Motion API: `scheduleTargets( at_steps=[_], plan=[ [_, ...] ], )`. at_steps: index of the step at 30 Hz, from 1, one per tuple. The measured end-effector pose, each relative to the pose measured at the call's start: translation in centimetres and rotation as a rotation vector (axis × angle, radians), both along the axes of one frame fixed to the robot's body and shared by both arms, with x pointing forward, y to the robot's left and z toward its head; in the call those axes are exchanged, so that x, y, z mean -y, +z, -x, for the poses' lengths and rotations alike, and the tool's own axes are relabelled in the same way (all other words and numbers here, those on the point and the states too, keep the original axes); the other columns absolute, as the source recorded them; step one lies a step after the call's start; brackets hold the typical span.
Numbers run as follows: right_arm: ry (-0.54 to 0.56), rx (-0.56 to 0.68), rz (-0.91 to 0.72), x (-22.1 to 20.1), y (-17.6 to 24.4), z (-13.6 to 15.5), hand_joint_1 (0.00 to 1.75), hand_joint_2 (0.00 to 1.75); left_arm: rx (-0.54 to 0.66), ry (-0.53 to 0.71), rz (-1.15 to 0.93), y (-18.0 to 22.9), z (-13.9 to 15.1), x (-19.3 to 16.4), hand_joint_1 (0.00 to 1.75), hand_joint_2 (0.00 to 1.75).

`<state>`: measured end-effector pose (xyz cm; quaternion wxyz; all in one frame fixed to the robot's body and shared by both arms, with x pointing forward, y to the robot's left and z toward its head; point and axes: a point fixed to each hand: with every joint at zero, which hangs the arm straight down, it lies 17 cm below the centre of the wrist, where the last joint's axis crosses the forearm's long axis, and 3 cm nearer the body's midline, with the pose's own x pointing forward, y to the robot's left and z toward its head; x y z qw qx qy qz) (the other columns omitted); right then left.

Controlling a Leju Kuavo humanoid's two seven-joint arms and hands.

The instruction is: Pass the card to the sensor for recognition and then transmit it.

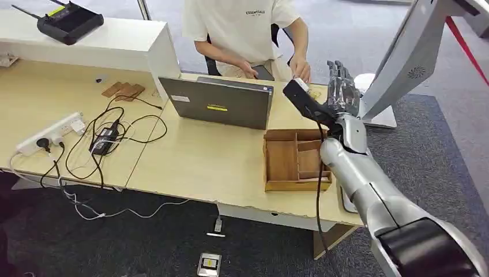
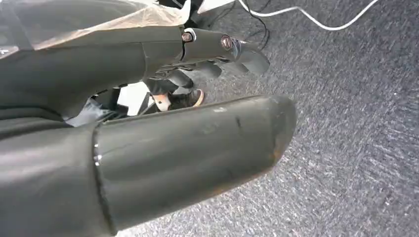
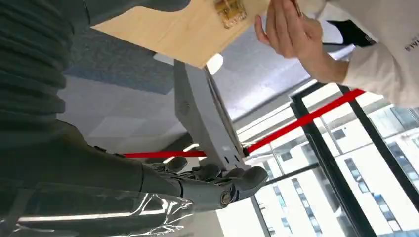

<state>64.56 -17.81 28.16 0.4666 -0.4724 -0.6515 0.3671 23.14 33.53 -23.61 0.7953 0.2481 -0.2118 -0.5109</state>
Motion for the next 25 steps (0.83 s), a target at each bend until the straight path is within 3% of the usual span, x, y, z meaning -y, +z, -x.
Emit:
scheduleTargets(
  at_steps=[10,15,25],
  plan=[
    [-0.041,0.243,0.013,3.6,4.2,1.7,0.0,1.75,-0.007,0.058,0.014,-0.7,2.2,-0.6,0.0,0.0],
    [-0.135,0.282,0.016,10.1,3.1,3.7,0.0,1.75,0.0,0.105,0.017,-1.0,3.6,-1.2,0.0,0.0],
    [-0.409,0.323,-0.003,27.4,1.4,9.4,0.0,1.75,0.006,0.212,0.023,-1.6,6.7,-2.3,0.0,0.0]
  ],
)
